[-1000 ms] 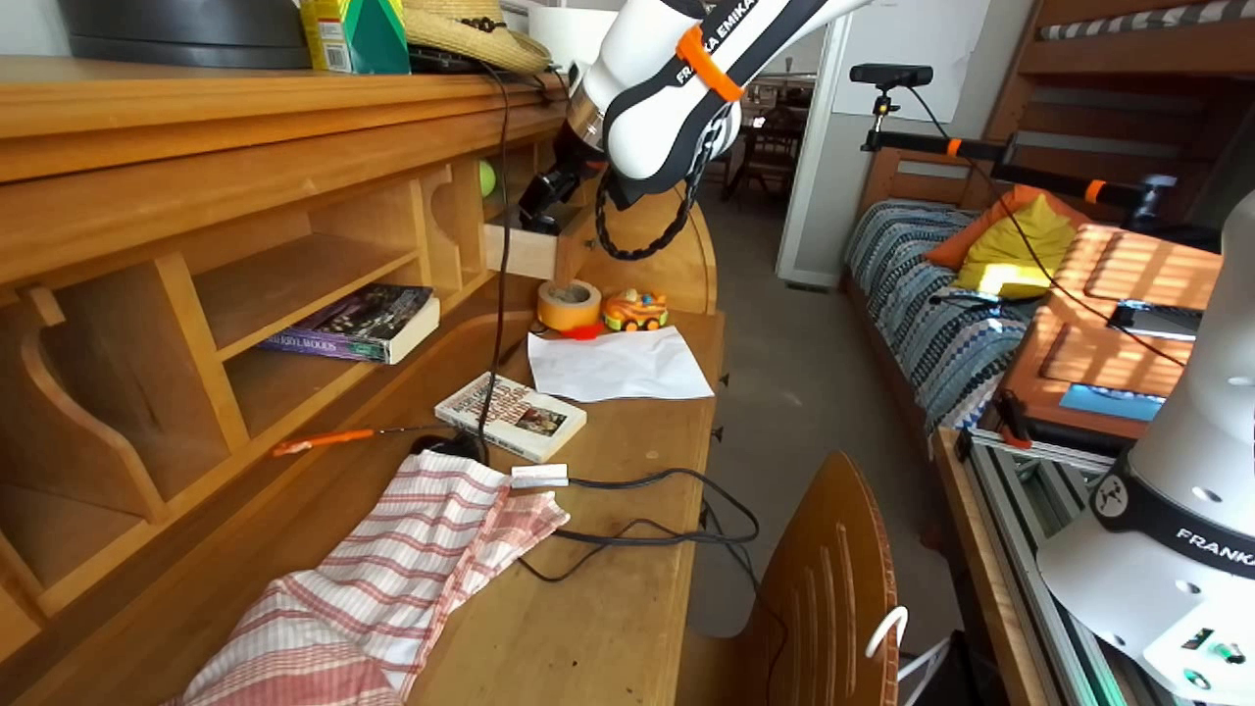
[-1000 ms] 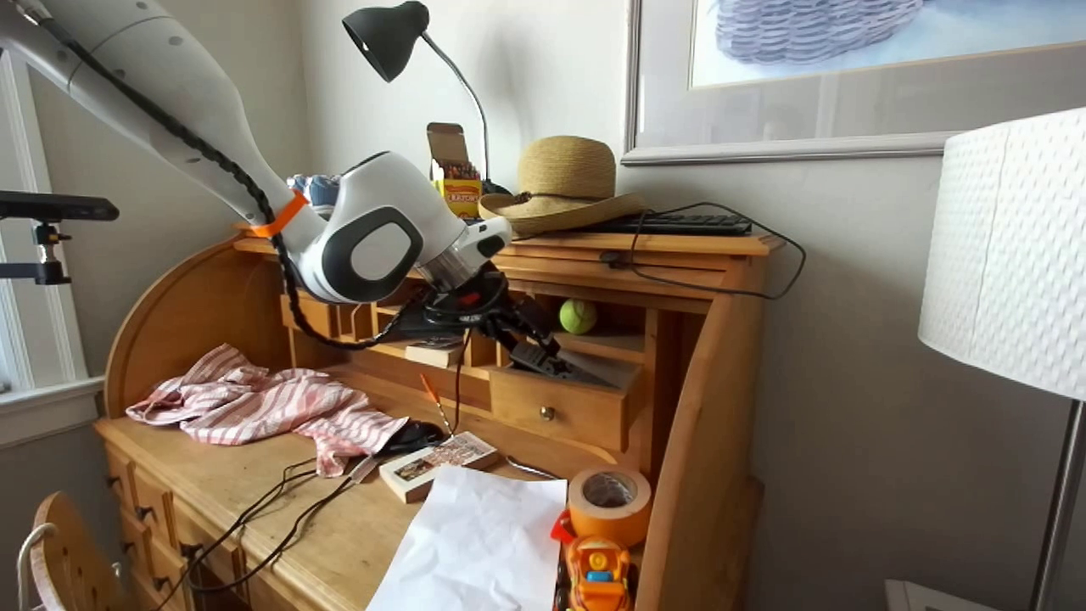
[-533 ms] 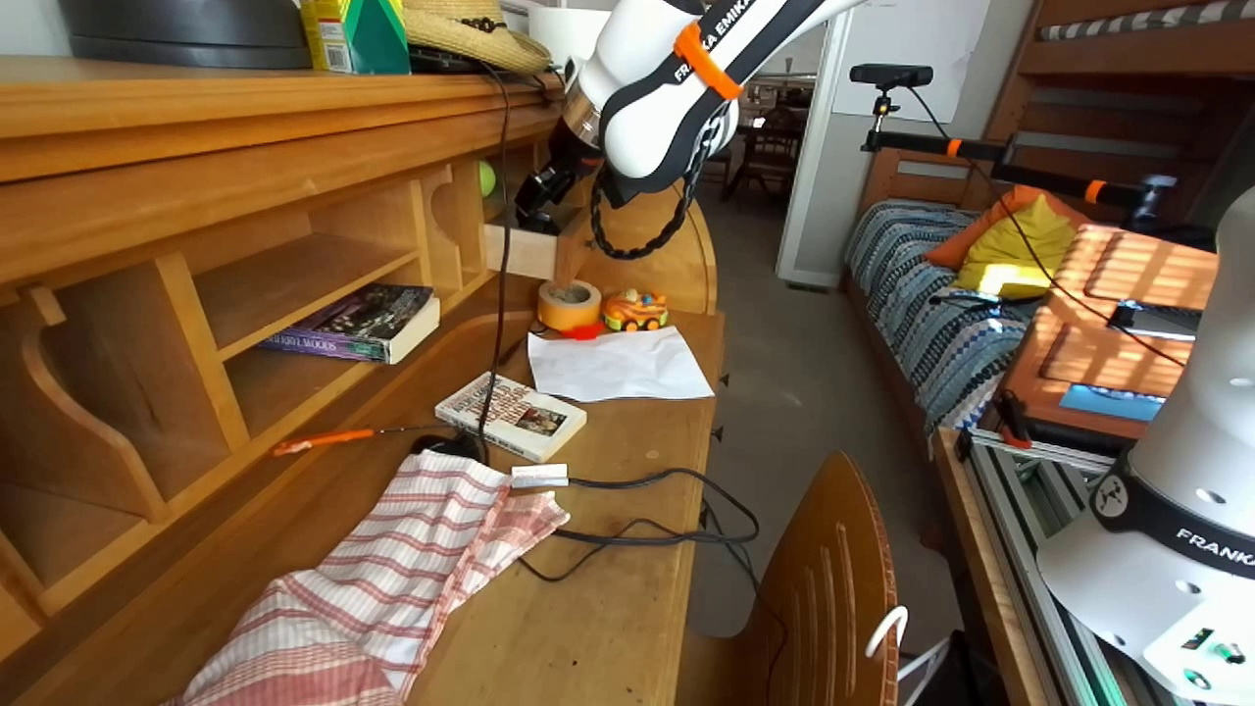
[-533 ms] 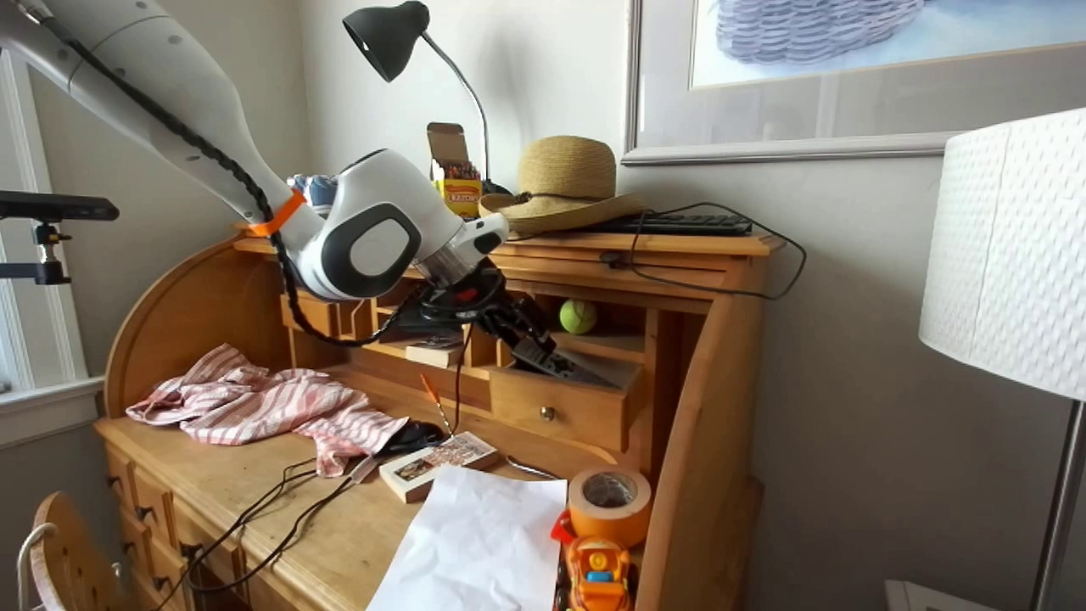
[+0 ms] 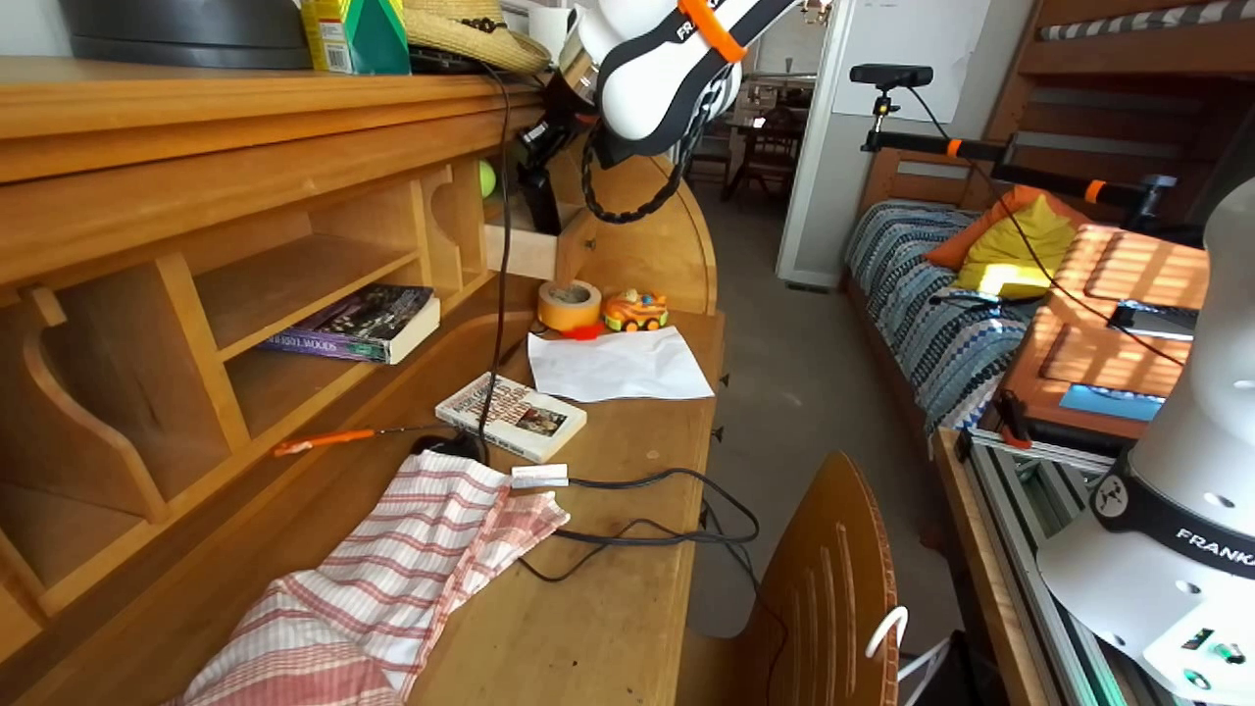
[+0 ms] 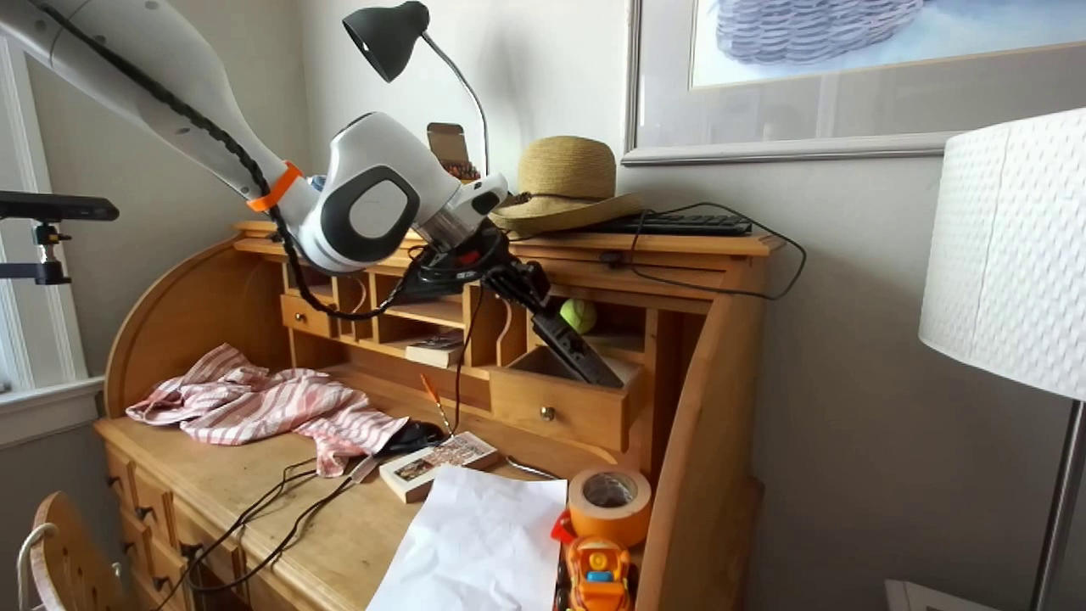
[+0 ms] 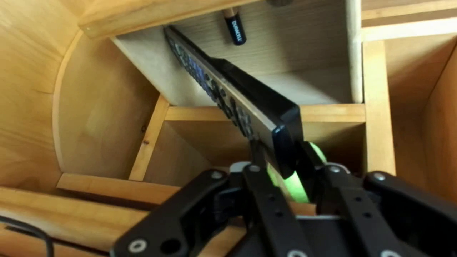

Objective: Remove the remote from the box

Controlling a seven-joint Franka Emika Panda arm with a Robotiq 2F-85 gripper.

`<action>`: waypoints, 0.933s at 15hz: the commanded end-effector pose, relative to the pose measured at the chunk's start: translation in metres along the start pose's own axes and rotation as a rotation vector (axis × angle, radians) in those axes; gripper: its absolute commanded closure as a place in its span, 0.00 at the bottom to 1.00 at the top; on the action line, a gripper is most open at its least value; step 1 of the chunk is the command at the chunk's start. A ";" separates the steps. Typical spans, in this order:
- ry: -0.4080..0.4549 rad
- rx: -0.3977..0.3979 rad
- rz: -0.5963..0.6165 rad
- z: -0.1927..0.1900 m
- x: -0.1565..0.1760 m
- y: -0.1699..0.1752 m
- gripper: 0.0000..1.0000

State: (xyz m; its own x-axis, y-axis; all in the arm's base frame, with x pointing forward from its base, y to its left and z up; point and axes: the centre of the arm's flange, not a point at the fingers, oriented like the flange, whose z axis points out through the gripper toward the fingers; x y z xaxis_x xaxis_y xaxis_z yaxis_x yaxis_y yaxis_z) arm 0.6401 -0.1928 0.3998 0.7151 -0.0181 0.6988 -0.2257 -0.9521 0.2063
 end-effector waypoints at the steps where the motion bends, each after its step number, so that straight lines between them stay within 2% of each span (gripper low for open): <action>1: -0.001 -0.016 0.029 -0.013 -0.002 0.010 0.97; 2: -0.005 -0.012 0.021 -0.015 -0.004 0.010 0.94; 5: -0.049 0.045 -0.037 -0.019 -0.016 -0.006 0.96; 7: -0.109 0.083 -0.105 -0.013 -0.029 -0.022 0.95; 11: -0.205 0.100 -0.184 -0.002 -0.043 -0.039 0.95; 14: -0.220 0.100 -0.205 -0.002 -0.045 -0.039 0.95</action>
State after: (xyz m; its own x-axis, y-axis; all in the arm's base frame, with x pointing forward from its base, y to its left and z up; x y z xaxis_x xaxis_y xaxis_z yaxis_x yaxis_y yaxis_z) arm 0.6229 -0.1582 0.3771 0.8278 0.1127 0.5496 -0.0376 -0.9663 0.2548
